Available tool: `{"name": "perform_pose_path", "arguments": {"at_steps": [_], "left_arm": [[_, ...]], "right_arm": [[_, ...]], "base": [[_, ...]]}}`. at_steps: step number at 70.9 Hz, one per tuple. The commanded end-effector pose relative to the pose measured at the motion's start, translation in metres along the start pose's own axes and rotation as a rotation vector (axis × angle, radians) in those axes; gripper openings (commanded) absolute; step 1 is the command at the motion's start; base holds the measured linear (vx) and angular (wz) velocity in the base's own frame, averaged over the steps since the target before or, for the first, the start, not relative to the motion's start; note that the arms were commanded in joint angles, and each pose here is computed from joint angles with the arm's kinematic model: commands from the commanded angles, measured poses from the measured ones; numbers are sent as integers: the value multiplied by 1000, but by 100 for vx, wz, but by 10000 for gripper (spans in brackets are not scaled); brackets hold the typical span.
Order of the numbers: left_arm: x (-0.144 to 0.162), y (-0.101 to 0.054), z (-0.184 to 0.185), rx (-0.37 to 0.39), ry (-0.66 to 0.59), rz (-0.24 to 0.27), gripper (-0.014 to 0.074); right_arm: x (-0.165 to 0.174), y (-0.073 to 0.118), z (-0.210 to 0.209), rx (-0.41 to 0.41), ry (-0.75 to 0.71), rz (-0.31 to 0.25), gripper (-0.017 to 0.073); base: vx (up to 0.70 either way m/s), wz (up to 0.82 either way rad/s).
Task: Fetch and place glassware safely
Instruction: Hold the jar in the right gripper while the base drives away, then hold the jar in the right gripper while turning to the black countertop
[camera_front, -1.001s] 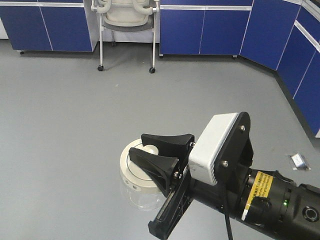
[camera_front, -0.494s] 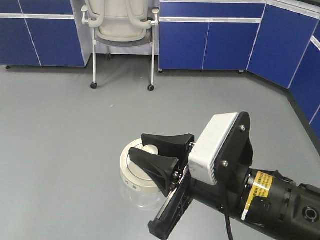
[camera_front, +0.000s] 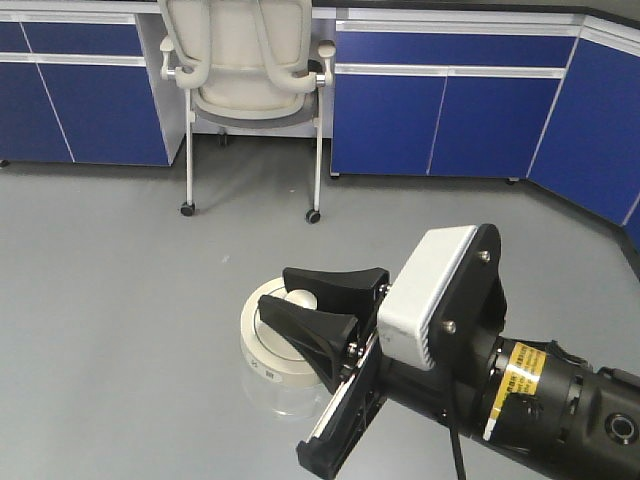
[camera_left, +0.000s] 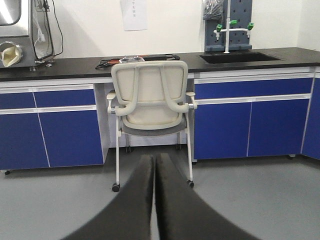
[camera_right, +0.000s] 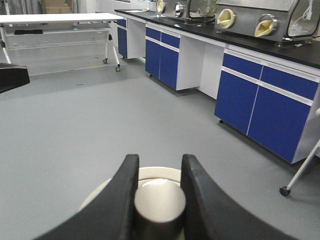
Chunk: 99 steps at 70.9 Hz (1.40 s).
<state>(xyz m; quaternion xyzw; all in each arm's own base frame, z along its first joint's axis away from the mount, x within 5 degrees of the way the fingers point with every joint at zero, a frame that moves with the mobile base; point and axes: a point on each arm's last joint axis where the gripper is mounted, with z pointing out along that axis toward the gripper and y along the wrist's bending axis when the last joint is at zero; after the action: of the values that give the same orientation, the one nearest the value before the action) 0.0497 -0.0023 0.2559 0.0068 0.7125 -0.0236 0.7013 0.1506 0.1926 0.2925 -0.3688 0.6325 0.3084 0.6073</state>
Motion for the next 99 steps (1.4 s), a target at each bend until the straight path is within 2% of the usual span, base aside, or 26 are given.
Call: {"name": "perform_pose_path", "arguments": {"at_steps": [1, 36, 99], "left_arm": [[-14, -1, -1, 11, -86, -14, -7], [-14, -1, -1, 11, -86, -14, -7], [-14, -1, -1, 11, -86, -14, -7]], "right_arm": [[-24, 1, -3, -18, -150, 0, -3], [-25, 1, -3, -17, -151, 0, -3], [-24, 1, -3, -17, -150, 0, -3]], "base": [[49, 5], [40, -21], [22, -75]]}}
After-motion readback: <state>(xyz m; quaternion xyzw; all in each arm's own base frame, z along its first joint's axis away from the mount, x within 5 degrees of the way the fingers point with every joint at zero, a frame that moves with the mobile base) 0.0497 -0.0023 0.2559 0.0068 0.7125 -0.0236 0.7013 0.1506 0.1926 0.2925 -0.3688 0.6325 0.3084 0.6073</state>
